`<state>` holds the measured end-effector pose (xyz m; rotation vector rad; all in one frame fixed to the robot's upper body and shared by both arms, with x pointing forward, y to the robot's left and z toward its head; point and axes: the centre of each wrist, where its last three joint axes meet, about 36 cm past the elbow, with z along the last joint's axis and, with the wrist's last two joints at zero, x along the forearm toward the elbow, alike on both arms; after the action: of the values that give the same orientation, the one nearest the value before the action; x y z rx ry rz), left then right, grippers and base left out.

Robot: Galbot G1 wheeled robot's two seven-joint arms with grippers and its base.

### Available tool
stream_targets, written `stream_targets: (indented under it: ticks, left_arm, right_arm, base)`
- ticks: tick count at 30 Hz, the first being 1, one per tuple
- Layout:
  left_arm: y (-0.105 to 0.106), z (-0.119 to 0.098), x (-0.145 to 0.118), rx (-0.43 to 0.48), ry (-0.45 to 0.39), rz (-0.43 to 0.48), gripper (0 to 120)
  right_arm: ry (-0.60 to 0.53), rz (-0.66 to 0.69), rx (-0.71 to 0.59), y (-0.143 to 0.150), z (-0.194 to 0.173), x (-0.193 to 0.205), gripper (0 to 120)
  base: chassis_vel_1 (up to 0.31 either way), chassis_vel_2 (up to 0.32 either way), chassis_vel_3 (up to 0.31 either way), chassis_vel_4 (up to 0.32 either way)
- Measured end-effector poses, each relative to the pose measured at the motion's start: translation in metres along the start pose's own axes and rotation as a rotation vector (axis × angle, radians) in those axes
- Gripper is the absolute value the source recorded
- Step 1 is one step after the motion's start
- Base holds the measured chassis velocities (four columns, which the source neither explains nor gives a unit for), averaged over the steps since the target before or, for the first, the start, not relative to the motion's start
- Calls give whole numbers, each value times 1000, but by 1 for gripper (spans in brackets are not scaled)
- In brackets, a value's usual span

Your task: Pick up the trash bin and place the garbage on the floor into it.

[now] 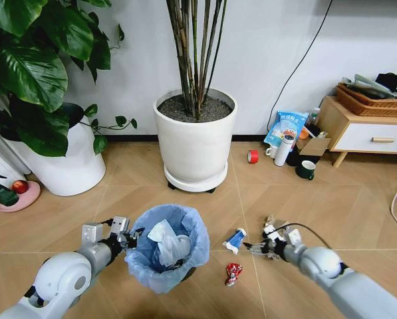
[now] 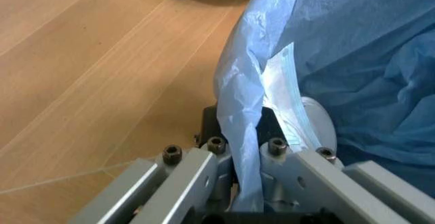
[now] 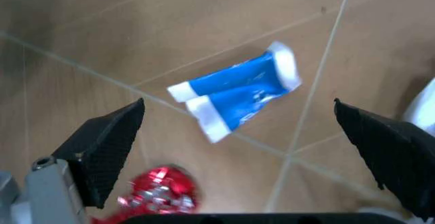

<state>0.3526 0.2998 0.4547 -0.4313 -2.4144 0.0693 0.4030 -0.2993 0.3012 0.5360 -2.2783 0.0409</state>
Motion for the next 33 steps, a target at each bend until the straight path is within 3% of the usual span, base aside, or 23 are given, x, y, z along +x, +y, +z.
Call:
stream_targets:
  ticks: [1,3,5,15,24,33]
  left_arm:
    - [0,0,0,0,0,0,0]
    - [0,0,0,0,0,0,0]
    - [0,0,0,0,0,1,0]
    - [2,1,-2,2,1,6,0]
    - [4,0,-2,0,-1,6,0]
    - [4,0,-3,3,-3,6,0]
  right_arm:
    - [0,0,0,0,0,0,100]
    - [46,60,-140,24,-2,-12,100]
    - [66,92,-199,35,-4,-21,100]
    - [104,231,-306,57,-17,-67,100]
    - [125,240,-428,72,-30,-89,98]
    - [178,278,-572,77,-39,-106,72]
  base:
    - [0,0,0,0]
    - [0,0,0,0]
    - [0,0,0,0]
    - [0,0,0,0]
    - [0,0,0,0]
    - [0,0,0,0]
